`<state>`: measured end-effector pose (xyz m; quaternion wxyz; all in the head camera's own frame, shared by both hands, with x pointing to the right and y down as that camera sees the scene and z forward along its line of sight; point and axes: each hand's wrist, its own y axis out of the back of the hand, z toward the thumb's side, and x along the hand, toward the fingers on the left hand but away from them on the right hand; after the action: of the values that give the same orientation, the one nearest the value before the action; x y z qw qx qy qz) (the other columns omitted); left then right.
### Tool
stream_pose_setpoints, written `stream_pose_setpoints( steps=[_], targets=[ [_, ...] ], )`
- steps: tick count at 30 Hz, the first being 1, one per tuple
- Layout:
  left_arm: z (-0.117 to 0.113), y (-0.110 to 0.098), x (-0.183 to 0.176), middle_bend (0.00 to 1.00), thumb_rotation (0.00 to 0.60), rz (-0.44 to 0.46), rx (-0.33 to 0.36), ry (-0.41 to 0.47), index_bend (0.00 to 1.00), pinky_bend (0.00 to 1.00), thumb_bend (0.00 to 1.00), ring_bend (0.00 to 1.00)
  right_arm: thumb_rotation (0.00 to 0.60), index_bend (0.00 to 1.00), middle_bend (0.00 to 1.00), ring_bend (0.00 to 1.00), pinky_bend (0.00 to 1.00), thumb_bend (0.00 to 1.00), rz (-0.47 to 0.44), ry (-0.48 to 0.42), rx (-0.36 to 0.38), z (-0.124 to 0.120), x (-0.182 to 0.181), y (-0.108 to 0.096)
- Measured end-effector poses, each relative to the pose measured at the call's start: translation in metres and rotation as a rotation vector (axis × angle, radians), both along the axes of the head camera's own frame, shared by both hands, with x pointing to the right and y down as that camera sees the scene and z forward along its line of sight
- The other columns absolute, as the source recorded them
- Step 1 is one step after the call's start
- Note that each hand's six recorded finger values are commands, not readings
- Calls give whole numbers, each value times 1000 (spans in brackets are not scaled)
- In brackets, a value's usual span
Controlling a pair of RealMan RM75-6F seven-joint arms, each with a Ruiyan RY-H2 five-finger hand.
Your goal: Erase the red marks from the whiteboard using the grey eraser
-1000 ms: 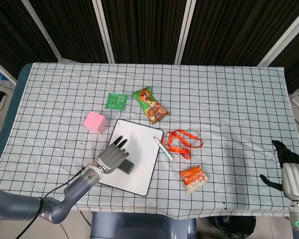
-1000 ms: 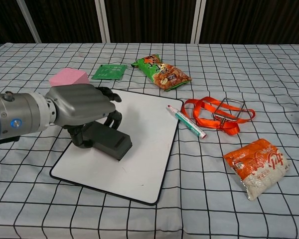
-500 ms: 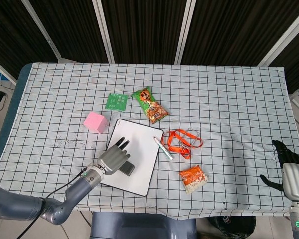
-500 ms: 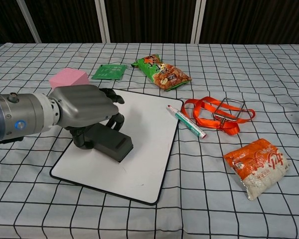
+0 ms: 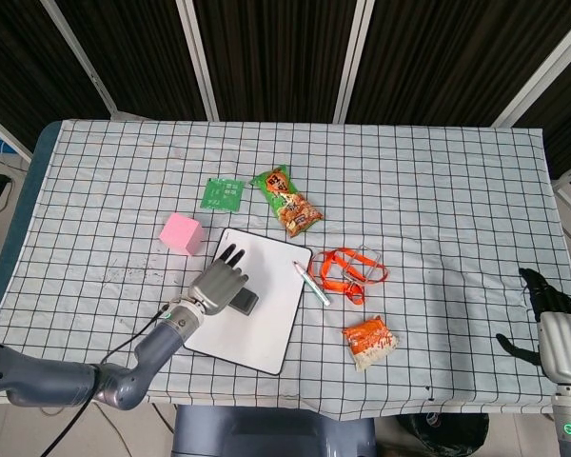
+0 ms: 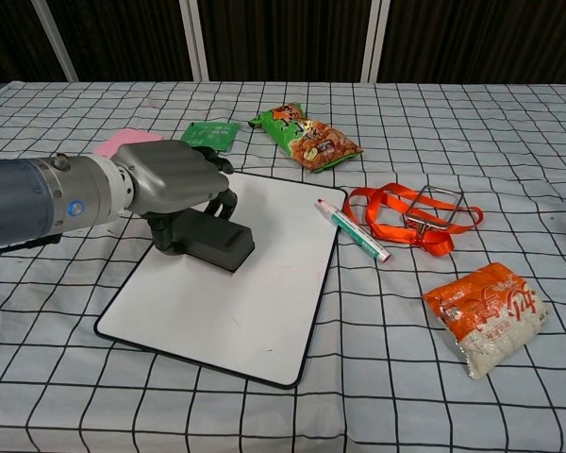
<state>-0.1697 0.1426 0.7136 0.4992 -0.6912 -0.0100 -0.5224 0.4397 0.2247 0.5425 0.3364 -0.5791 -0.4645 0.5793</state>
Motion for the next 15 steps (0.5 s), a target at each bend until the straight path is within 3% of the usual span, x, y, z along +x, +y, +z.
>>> stream_pose_setpoints(
  steps=[15],
  targets=[
    [-5, -36, 7, 415, 600, -81, 61, 6, 419, 0, 316, 0, 600, 7, 129, 206, 223, 218, -2, 0, 0, 0, 0, 0]
  ],
)
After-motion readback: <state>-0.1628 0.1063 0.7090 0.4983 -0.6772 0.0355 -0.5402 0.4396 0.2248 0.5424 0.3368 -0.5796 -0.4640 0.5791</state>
